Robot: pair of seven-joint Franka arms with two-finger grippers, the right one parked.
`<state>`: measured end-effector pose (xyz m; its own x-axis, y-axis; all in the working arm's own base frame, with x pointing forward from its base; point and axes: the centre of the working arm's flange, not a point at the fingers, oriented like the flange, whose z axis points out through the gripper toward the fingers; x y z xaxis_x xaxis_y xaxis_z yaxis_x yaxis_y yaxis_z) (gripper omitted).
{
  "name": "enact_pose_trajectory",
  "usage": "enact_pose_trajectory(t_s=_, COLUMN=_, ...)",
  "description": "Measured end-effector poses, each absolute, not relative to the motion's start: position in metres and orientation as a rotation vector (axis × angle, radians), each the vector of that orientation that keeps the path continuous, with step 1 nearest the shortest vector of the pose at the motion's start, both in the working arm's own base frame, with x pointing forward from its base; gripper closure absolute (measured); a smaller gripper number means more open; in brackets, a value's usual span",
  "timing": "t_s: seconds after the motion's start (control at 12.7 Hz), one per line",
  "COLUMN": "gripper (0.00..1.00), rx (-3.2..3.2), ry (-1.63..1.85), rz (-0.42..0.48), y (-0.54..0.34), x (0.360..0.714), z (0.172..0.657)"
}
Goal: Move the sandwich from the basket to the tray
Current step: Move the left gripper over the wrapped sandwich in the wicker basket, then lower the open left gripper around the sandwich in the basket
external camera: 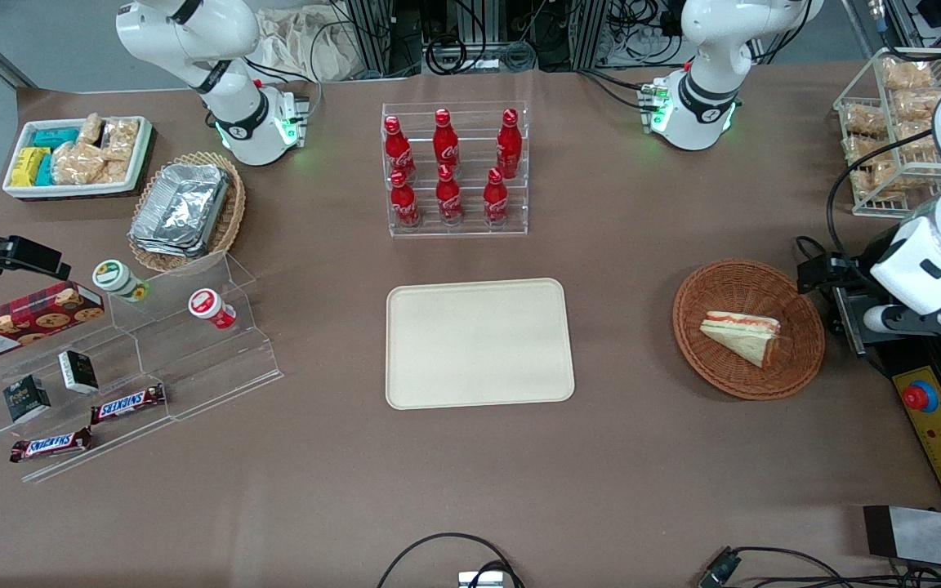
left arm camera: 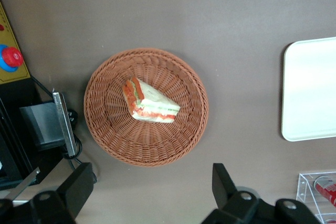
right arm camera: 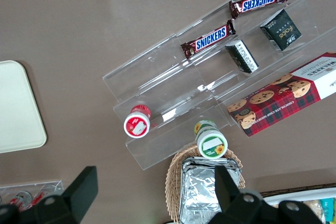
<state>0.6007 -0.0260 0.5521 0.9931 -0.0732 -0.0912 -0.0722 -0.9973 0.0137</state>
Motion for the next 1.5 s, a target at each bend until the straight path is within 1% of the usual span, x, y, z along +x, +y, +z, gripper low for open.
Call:
enact_pose_trajectory(t_s=0.16, gripper=0.00, rx=3.135, ry=-0.117, rz=-0.132, y=-0.025, x=0.601, z=0.559)
enact_pose_trajectory(t_s=0.32, gripper=0.00, rx=3.136, ry=-0.119, rz=-0.140, y=-0.024, x=0.602, z=0.556)
enact_pose_trajectory(t_s=0.55, gripper=0.00, rx=3.129, ry=-0.088, rz=-0.205, y=-0.023, x=0.606, z=0.536)
enact_pose_trajectory(t_s=0.63, gripper=0.00, rx=3.129, ry=-0.023, rz=-0.228, y=-0.023, x=0.607, z=0.525)
enact_pose_trajectory(t_s=0.71, gripper=0.00, rx=3.130, ry=0.068, rz=-0.231, y=-0.023, x=0.609, z=0.514)
enact_pose_trajectory(t_s=0.79, gripper=0.00, rx=3.127, ry=0.144, rz=-0.213, y=-0.020, x=0.611, z=0.502)
enact_pose_trajectory(t_s=0.95, gripper=0.00, rx=3.113, ry=0.282, rz=-0.132, y=-0.017, x=0.617, z=0.474)
enact_pose_trajectory(t_s=1.03, gripper=0.00, rx=3.100, ry=0.383, rz=-0.117, y=-0.018, x=0.619, z=0.458)
enact_pose_trajectory(t_s=1.18, gripper=0.00, rx=3.076, ry=0.532, rz=-0.136, y=-0.021, x=0.617, z=0.421)
enact_pose_trajectory(t_s=1.42, gripper=0.00, rx=3.019, ry=0.738, rz=-0.052, y=-0.008, x=0.604, z=0.358)
enact_pose_trajectory(t_s=1.5, gripper=0.00, rx=2.999, ry=0.813, rz=-0.057, y=-0.002, x=0.597, z=0.342)
